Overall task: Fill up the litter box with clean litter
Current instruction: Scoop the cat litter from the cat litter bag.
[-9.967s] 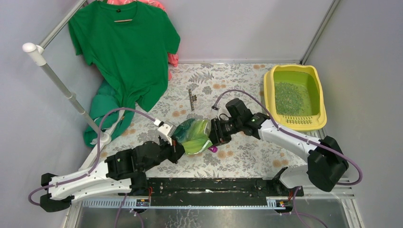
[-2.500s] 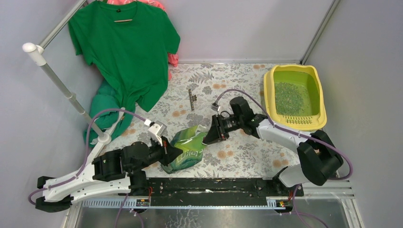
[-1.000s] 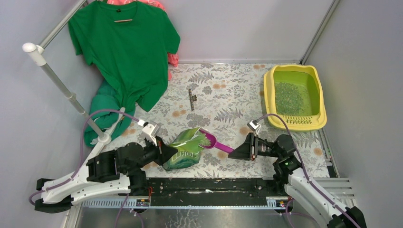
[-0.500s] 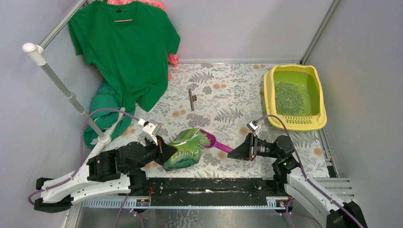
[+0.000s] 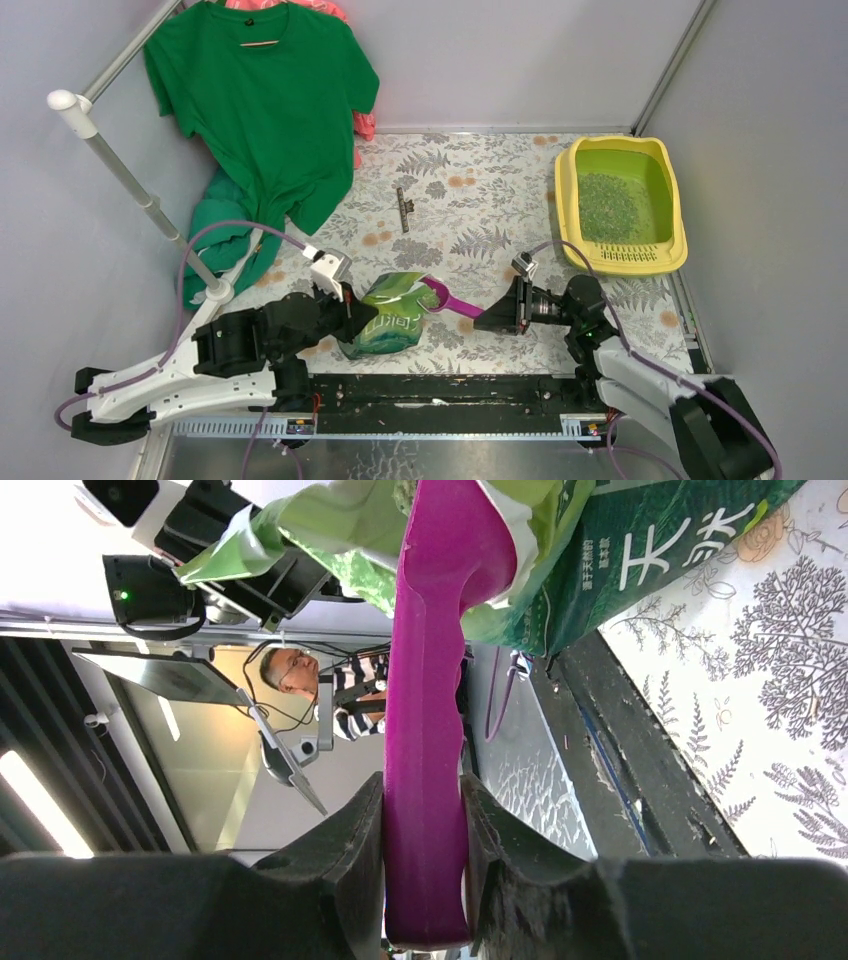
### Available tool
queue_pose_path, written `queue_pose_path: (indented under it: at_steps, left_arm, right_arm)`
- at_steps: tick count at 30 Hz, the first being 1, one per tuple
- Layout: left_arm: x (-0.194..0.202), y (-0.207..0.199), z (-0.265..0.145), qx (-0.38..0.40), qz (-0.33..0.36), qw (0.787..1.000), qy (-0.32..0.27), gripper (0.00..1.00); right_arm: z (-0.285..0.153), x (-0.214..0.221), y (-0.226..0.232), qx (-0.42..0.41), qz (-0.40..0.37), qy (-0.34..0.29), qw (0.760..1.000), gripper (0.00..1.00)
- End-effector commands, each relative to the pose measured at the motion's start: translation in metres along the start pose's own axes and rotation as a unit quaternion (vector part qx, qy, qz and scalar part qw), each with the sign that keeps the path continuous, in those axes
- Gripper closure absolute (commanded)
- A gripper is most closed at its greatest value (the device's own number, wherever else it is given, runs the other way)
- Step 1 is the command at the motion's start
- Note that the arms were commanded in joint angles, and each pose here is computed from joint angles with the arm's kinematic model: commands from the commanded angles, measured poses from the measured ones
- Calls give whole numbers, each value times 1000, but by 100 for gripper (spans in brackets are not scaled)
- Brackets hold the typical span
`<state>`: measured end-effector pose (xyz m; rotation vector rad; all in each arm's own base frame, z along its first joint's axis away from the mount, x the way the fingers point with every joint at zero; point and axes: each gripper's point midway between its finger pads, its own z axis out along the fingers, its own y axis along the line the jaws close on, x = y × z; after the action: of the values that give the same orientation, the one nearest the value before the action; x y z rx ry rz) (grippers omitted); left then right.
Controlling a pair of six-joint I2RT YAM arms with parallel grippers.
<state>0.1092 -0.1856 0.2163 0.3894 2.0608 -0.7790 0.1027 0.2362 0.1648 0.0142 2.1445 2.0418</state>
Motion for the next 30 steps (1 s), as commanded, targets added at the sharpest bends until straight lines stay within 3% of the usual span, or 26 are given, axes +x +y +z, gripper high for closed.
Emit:
queue_pose_path:
  at_steps: [1, 15, 30]
  left_arm:
    - [-66, -40, -14, 73, -49, 991, -104, 100]
    - [-84, -25, -28, 47, -53, 987, -147, 100]
    - [-128, -50, -38, 71, -28, 980, -186, 100]
  right_arm:
    - [5, -11, 23, -49, -37, -3, 998, 100]
    - [-14, 7, 25, 6, -31, -33, 999, 100]
    - [-5, -27, 53, -12, -19, -87, 996, 100]
